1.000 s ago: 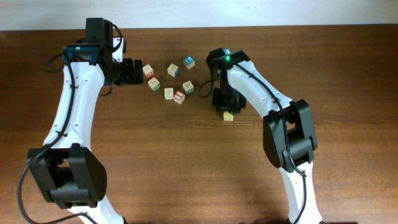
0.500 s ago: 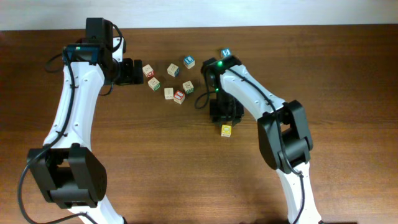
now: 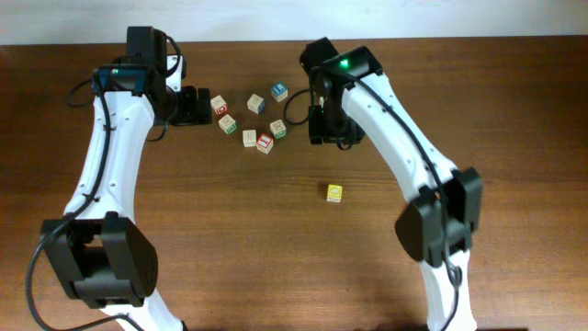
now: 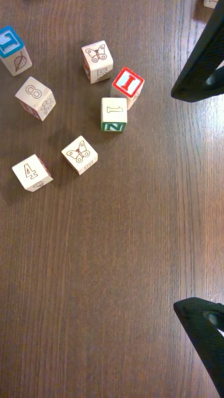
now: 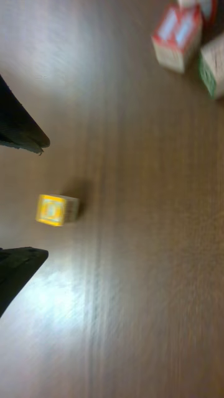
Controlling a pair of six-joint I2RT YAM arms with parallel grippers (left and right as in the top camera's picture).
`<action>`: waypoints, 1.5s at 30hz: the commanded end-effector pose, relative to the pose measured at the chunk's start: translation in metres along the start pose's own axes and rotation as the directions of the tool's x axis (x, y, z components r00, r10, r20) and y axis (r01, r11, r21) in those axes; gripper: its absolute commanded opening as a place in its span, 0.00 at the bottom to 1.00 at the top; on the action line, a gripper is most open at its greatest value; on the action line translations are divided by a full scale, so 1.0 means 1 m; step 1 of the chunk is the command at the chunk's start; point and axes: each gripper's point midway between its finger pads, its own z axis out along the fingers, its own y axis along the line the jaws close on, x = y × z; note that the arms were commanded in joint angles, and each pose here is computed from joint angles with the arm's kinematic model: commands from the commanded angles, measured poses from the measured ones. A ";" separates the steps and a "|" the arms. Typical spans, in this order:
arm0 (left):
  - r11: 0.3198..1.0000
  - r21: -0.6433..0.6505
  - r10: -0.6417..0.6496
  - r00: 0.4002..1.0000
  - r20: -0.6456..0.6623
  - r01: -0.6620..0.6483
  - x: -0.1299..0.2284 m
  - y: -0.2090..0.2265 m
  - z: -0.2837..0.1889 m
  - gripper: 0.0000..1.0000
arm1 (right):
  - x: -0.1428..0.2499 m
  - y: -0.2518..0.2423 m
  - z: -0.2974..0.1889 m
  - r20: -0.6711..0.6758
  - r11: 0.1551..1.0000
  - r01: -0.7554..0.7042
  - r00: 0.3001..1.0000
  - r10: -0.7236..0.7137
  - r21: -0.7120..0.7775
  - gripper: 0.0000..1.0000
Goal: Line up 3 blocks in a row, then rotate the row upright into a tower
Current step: 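Grasp the yellow O pineapple block with the right gripper and place it lower right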
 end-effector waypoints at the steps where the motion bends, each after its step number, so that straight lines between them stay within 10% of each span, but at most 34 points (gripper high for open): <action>1: 1.000 -0.009 -0.007 1.000 0.012 0.007 -0.005 0.000 -0.002 0.99 | 0.017 0.008 -0.061 0.125 0.999 0.012 0.992 -0.016 0.034 0.51; 9: 1.000 -0.009 -0.007 1.000 0.012 0.007 -0.005 0.000 -0.002 0.99 | 0.099 0.014 0.032 -0.147 0.987 0.003 0.989 0.021 0.161 0.25; 19: 1.000 -0.009 -0.007 1.000 0.012 0.007 -0.005 0.000 -0.002 0.99 | 0.125 -0.012 0.119 -0.217 0.989 -0.046 0.973 0.077 0.143 0.31; 45: 1.000 -0.009 -0.007 1.000 0.012 0.007 -0.005 0.000 -0.002 0.99 | 0.070 -0.042 0.113 -0.132 0.978 0.193 0.975 -0.180 0.086 0.40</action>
